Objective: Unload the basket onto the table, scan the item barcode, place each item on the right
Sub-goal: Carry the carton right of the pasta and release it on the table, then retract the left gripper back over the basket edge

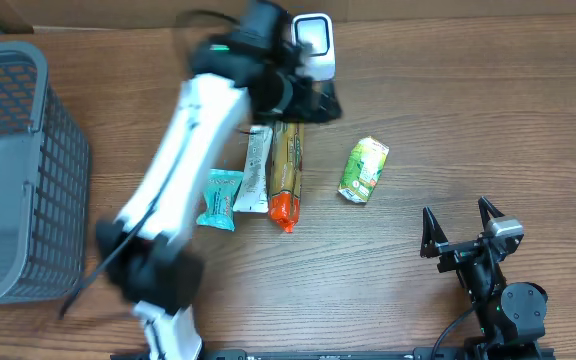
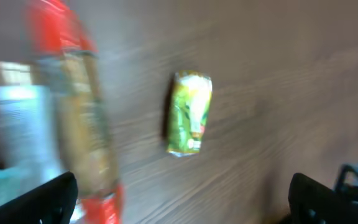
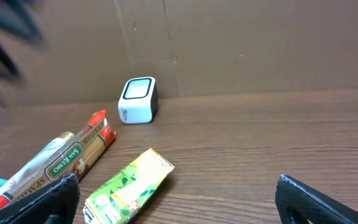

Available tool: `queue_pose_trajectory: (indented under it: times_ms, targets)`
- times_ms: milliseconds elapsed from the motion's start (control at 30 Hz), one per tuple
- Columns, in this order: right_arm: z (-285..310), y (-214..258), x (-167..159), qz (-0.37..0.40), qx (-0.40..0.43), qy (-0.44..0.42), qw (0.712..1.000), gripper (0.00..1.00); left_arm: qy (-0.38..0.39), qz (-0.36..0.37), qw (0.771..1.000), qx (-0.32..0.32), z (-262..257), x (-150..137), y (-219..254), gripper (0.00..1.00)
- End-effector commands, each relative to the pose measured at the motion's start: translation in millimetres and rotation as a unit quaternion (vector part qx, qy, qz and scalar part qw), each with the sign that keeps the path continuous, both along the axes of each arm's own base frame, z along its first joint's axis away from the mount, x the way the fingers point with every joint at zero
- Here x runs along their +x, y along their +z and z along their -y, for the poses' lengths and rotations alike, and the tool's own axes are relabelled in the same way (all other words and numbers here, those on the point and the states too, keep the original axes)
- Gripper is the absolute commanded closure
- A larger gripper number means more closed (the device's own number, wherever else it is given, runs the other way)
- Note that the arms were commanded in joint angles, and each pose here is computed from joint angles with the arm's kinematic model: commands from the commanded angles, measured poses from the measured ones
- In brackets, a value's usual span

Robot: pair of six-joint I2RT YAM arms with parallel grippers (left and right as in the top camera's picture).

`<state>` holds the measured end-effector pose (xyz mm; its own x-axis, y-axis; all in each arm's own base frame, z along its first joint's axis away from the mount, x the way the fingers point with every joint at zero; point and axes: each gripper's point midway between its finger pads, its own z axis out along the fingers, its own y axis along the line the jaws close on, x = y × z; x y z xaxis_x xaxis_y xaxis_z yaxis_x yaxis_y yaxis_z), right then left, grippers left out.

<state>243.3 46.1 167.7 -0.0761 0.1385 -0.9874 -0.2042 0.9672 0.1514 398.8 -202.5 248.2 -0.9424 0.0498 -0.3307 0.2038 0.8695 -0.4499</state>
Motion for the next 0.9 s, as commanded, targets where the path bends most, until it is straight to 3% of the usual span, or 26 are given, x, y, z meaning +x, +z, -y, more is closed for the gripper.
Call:
queue_pose_trajectory:
  times_ms: [0,267,500,867]
  targets:
    - [2.0,-2.2,0.5,0.001,0.002,-0.005,1.000,0.00,0.054,0.085,0.994,0.050,-62.4,-17.3,62.2,0.00]
    - [2.0,-2.2,0.5,0.001,0.002,-0.005,1.000,0.00,0.124,0.096,0.973,0.170,-160.7,-88.8,96.3,0.00]
    - [2.0,-2.2,0.5,0.001,0.002,-0.005,1.000,0.00,0.073,0.104,0.971,0.204,-171.8,-108.4,98.9,0.00]
    - [2.0,-2.2,0.5,0.001,0.002,-0.005,1.000,0.00,0.122,0.129,0.962,0.209,-183.6,-129.8,118.4,0.00]
